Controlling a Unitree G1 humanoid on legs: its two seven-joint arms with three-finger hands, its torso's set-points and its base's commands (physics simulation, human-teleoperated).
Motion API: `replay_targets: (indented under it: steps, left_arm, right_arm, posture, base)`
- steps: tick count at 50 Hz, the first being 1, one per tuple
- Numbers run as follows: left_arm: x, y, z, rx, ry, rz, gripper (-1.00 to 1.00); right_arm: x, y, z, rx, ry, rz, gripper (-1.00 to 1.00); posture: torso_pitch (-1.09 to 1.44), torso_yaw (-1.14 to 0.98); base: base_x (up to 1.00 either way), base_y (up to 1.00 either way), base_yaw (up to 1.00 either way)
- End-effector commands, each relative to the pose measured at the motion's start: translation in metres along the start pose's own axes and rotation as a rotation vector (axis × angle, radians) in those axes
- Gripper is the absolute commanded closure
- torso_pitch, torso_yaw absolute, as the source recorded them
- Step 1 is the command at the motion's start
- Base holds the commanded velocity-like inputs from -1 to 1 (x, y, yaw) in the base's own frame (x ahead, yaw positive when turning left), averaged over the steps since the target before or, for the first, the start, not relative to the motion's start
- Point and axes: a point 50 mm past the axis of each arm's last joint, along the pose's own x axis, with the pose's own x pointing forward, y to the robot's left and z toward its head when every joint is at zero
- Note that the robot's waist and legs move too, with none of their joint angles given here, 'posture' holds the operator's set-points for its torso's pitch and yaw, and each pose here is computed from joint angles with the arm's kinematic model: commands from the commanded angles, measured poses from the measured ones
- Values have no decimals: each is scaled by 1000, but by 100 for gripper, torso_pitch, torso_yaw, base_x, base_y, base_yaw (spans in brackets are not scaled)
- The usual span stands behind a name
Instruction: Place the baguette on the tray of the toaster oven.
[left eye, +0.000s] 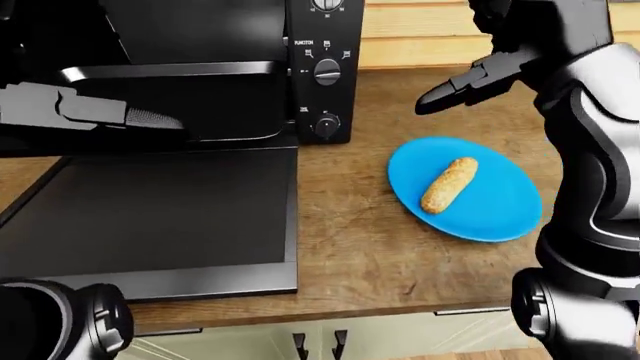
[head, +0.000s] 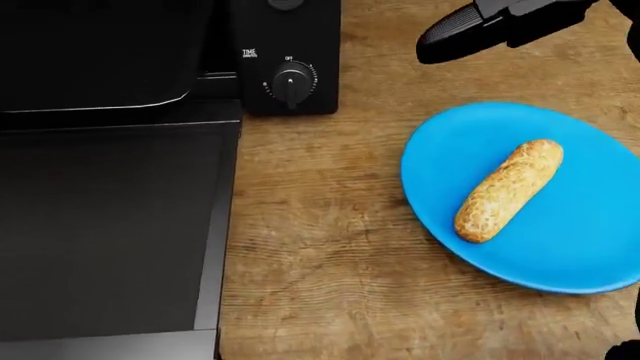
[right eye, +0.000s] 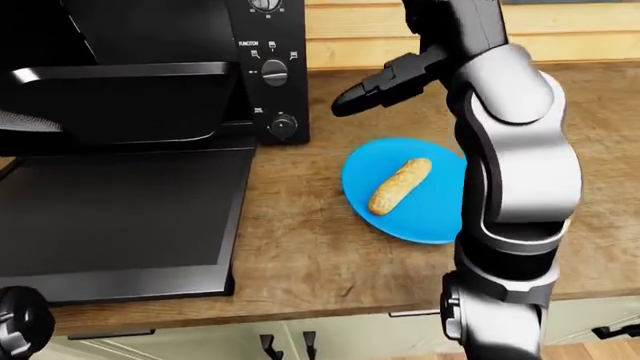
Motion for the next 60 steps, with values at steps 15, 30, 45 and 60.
replay_targets:
  steps: [15, 30, 45, 60]
  left_arm:
    - [-13, 16, 17, 39, -36, 41, -100]
    - [-27, 30, 9, 59, -15, 66, -100]
    - [-32, 38, 7, 72, 0, 73, -100]
    - [-37, 40, 5, 68, 8, 82, -100]
  right_arm:
    - [18, -22, 12, -353, -26, 119, -100]
    - [32, -22, 32, -752, -93, 346, -100]
    - [27, -24, 38, -960, -71, 621, -100]
    - [43, -2, 22, -1100, -83, 783, -100]
  posture:
    - [0, 0]
    - [0, 0]
    - [0, 0]
    - [0, 0]
  base:
    - [0, 0, 0]
    - [0, 0, 0]
    - [0, 0, 0]
    - [0, 0, 0]
